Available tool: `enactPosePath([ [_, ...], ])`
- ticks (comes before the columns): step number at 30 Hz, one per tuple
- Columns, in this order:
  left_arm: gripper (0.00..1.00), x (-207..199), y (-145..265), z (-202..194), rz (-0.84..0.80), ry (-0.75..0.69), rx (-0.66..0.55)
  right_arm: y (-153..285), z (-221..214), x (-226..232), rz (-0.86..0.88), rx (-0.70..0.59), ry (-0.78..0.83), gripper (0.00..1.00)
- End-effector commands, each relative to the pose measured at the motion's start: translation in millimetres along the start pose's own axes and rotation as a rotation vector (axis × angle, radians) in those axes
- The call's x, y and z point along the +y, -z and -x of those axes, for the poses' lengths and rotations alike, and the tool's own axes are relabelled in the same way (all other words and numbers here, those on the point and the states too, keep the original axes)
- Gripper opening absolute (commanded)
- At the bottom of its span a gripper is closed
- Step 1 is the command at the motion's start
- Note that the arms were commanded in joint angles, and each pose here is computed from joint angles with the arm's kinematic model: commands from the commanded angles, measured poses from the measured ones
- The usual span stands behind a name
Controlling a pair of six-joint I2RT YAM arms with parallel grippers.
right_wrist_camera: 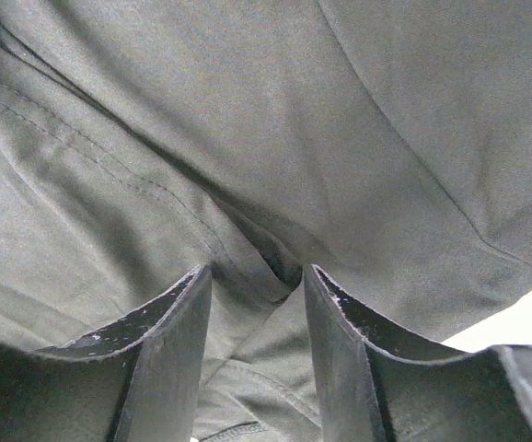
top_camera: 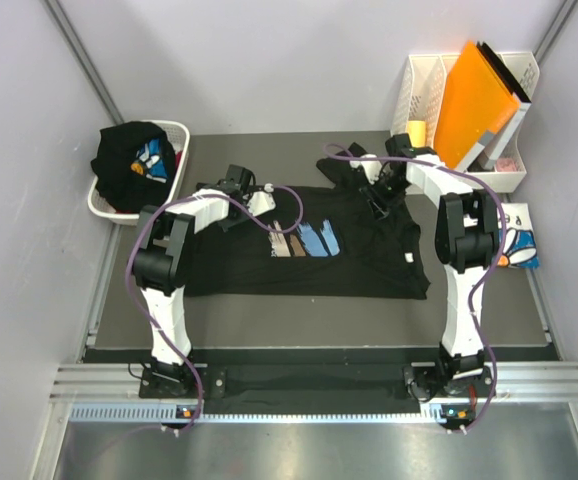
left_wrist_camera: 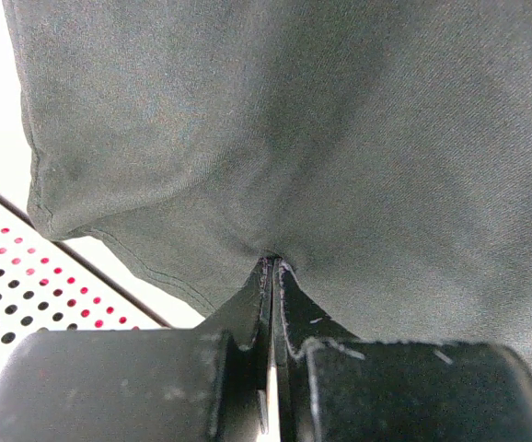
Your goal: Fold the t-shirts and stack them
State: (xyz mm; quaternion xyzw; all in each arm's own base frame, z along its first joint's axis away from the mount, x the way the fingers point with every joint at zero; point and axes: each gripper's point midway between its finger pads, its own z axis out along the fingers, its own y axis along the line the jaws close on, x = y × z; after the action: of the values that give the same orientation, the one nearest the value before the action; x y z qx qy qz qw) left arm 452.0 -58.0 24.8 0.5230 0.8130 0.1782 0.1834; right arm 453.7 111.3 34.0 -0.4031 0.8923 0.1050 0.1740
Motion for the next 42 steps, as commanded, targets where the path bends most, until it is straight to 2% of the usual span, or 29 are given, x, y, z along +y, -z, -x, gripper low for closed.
enactPosePath([
  [1,0.00,-11.6,-11.7,8.9,-0.047,0.004,-0.036,26.7,26.8,-9.3,-0.041,-0.092,0.011,0.46],
  [8,0.00,-13.9,-13.3,10.0,-0.052,0.007,-0.035,36.5,33.0,-14.0,-0.070,-0.107,0.033,0.44],
  [15,0.00,-17.4,-11.8,13.8,-0.057,0.006,-0.039,40.1,37.3,-15.7,-0.081,-0.123,0.037,0.30],
  [25,0.00,-21.0,-11.5,14.7,-0.064,0.003,-0.037,42.9,42.0,-21.2,-0.111,-0.134,0.042,0.19],
  [28,0.00,-21.1,-11.2,15.6,-0.061,0.002,-0.037,41.5,41.6,-23.5,-0.120,-0.131,0.045,0.18],
  [30,0.00,-20.8,-10.0,16.1,-0.059,0.001,-0.038,40.5,40.6,-25.4,-0.129,-0.127,0.046,0.23],
  [31,0.00,-20.8,-9.9,15.7,-0.060,0.000,-0.035,40.6,40.3,-26.0,-0.132,-0.125,0.051,0.28],
  [32,0.00,-20.4,-9.4,15.9,-0.058,0.000,-0.036,39.6,39.4,-26.1,-0.131,-0.122,0.051,0.40],
  [35,0.00,-20.7,-9.5,14.8,-0.059,-0.005,-0.032,40.0,37.8,-28.6,-0.149,-0.118,0.059,0.50],
  [38,0.00,-20.7,-8.4,14.3,-0.059,-0.007,-0.032,43.5,38.7,-30.5,-0.169,-0.123,0.071,0.54],
  [42,0.00,-21.1,-8.6,15.3,-0.060,-0.010,-0.034,52.0,43.6,-35.5,-0.204,-0.137,0.086,0.54],
])
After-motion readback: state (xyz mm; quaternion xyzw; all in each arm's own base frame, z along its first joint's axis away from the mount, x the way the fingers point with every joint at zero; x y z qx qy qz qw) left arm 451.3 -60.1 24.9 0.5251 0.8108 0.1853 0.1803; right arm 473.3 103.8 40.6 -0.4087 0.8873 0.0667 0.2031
